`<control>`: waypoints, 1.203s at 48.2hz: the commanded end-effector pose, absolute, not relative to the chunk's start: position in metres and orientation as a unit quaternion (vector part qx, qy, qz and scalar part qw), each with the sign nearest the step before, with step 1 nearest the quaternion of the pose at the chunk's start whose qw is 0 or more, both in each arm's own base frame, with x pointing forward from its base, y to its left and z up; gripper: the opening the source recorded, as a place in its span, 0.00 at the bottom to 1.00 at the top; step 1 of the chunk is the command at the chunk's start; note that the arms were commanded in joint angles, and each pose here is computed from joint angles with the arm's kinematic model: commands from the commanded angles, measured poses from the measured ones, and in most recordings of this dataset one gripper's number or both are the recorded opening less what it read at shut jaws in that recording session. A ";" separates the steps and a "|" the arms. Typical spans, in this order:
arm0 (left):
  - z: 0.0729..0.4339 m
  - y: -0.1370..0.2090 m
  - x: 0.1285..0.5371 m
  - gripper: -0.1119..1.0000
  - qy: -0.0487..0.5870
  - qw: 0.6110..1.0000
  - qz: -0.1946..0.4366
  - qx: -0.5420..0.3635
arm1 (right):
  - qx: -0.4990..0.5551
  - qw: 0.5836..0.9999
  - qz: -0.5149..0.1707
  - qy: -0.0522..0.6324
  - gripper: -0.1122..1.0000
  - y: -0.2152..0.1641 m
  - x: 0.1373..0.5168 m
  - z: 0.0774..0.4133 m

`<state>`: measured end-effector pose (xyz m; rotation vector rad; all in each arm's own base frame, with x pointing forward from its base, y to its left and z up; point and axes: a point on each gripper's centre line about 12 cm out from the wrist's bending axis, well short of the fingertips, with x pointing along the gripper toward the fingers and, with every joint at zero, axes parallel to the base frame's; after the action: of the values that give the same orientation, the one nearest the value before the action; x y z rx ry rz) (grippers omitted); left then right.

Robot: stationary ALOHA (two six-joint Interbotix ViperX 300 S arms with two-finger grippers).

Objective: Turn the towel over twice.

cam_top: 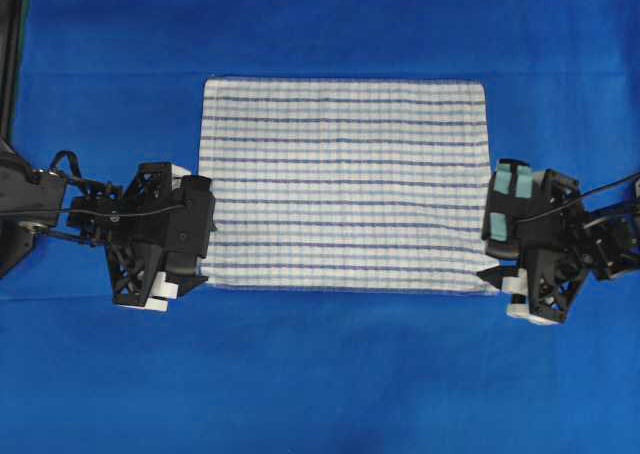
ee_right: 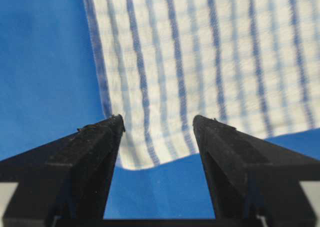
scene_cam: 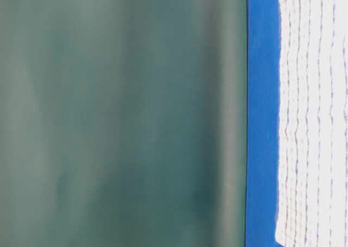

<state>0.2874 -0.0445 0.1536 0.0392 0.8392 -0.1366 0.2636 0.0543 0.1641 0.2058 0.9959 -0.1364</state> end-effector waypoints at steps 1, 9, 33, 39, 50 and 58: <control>0.183 -0.046 0.293 0.78 0.372 0.926 -0.070 0.017 | 0.094 0.893 -0.057 0.437 0.66 0.054 0.267 0.195; 0.222 -0.045 0.287 0.78 0.313 0.947 -0.073 0.016 | 0.070 0.919 -0.054 0.385 0.66 0.045 0.260 0.228; 0.289 -0.020 0.241 0.77 0.180 0.983 -0.041 0.002 | 0.039 0.966 -0.087 0.240 0.66 0.009 0.210 0.305; 0.301 -0.012 0.227 0.77 0.151 0.988 -0.027 -0.001 | 0.023 0.971 -0.105 0.213 0.66 -0.001 0.196 0.320; 0.306 -0.001 0.202 0.77 0.117 0.993 -0.004 -0.003 | 0.018 0.976 -0.130 0.175 0.65 -0.016 0.163 0.327; 0.297 0.004 0.182 0.77 0.101 0.995 0.011 -0.004 | 0.022 0.977 -0.137 0.162 0.62 -0.022 0.143 0.316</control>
<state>0.1882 0.0011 0.2948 -0.0103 0.2300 0.0051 0.1496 -0.0198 0.3151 0.0437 0.3478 -0.2715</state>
